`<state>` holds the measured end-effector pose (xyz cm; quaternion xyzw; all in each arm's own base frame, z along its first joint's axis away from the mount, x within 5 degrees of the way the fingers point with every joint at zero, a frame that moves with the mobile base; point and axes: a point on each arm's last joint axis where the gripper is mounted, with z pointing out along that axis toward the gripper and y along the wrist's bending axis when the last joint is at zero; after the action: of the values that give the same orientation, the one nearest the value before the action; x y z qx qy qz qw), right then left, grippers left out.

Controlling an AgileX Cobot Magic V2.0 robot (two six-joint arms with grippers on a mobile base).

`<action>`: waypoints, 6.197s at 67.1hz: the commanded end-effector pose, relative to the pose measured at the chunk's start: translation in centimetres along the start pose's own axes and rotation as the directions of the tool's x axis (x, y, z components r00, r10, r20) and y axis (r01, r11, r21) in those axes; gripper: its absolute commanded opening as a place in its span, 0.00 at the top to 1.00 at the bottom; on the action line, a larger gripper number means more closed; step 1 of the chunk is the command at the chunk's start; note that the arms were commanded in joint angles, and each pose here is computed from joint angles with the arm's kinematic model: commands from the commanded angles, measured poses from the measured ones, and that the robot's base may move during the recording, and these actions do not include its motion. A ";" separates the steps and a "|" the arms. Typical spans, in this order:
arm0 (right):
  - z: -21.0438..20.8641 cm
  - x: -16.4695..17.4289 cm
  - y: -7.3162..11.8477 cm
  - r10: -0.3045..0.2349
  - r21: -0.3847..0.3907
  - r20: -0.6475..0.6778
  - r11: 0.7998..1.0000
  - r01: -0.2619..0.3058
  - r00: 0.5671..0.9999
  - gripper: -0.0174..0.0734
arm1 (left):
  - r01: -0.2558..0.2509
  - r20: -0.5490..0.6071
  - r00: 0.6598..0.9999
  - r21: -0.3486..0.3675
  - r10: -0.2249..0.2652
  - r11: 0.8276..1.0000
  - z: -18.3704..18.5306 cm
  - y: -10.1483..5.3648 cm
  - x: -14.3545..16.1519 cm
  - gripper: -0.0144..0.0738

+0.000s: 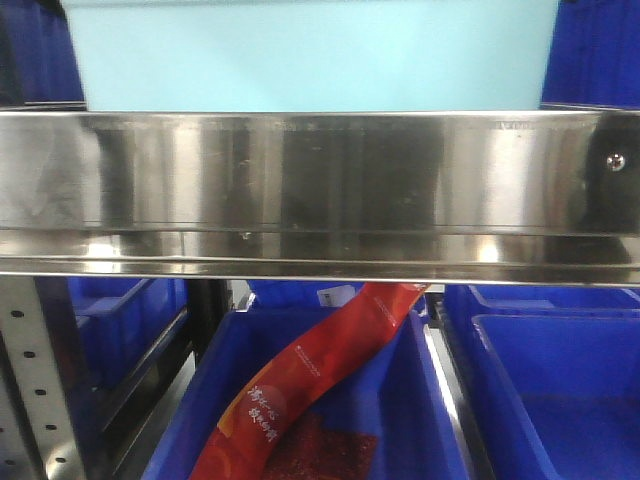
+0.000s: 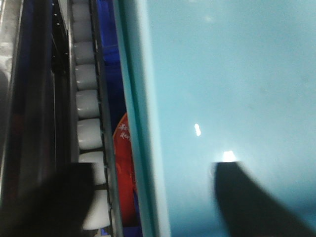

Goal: Move two blue bins to right shelf middle
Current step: 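Lower the teal bin onto the upper shelf with both grippers, then open both grippers and pull them back from the teal bin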

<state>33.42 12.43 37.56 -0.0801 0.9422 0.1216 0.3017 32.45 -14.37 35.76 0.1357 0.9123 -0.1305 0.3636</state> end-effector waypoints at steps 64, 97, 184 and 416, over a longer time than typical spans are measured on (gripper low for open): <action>-7.1 8.2 -3.8 -0.112 0.166 0.250 0.984 0.071 0.962 0.99 | 0.023 0.248 0.969 -0.101 0.003 0.995 -13.7 2.8 7.6 0.96; -7.3 21.0 -5.4 -0.149 0.125 0.499 0.987 0.099 0.854 0.99 | 0.013 0.563 0.826 -0.088 0.039 0.996 -15.3 3.4 20.5 0.96; -13.1 29.8 -6.0 -0.141 0.101 0.845 0.989 0.106 0.516 0.99 | 0.002 0.709 0.703 -0.076 0.053 0.997 -17.6 3.3 25.0 0.96; -5.6 33.1 -8.8 -0.191 0.288 0.812 0.953 -0.094 0.552 0.99 | 0.036 0.720 0.673 -0.264 0.172 0.964 -11.0 5.5 31.2 0.96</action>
<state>5.67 -0.04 20.72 0.0037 0.7007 -0.0046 0.7134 5.64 -0.82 20.59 0.0578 0.7008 -0.0433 0.7097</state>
